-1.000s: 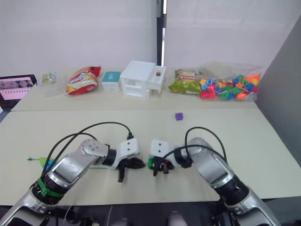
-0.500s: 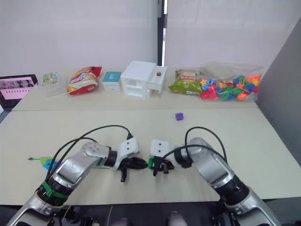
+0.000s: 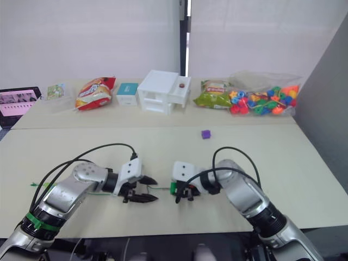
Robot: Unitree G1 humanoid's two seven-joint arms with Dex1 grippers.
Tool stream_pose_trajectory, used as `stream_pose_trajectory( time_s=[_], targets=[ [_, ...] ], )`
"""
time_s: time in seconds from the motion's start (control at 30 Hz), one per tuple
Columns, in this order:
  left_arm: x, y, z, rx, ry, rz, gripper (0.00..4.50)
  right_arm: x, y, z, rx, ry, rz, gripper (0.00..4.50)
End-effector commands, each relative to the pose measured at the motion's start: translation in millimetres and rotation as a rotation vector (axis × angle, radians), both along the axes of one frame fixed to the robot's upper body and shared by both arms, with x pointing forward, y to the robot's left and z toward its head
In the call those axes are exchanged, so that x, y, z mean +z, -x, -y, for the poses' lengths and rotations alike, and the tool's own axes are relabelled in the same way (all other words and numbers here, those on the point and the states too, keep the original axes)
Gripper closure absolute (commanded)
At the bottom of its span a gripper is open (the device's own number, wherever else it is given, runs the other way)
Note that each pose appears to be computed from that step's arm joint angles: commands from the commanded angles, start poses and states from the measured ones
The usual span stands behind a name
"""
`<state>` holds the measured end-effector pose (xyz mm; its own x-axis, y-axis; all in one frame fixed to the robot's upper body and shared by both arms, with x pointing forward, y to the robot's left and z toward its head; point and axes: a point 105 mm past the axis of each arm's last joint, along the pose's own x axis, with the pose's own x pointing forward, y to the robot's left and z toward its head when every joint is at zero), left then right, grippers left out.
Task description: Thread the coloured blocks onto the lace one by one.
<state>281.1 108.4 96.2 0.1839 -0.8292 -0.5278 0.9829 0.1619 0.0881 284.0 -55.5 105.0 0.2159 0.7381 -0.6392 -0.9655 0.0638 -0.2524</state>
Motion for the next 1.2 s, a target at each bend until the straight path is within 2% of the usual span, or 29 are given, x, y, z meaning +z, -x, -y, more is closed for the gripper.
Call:
stream_pose_trajectory(
  time_s=[0.03,0.1,0.13,0.4,0.63,1.2],
  targets=[
    [1,-2,-3,0.013,0.007,0.040,1.62,-5,8,-6,0.031,-0.003,-0.026,3.32],
    [-2,-2,-1,0.014,0.017,0.037,1.62,-5,8,-6,0.031,-0.003,-0.025,3.32],
    [-3,-3,0,0.021,0.024,0.039,1.87,-5,8,-6,0.031,-0.003,-0.026,3.32],
    [-3,-6,7,0.026,0.049,0.045,4.47,-5,9,-6,0.030,-0.003,-0.030,3.32],
    [-1,-7,12,0.020,0.058,0.053,4.47,-4,8,-6,0.023,-0.003,-0.027,3.32],
    [4,-3,50,-0.067,0.077,0.064,4.47,-6,9,-6,0.014,0.000,-0.029,3.32]
  ],
)
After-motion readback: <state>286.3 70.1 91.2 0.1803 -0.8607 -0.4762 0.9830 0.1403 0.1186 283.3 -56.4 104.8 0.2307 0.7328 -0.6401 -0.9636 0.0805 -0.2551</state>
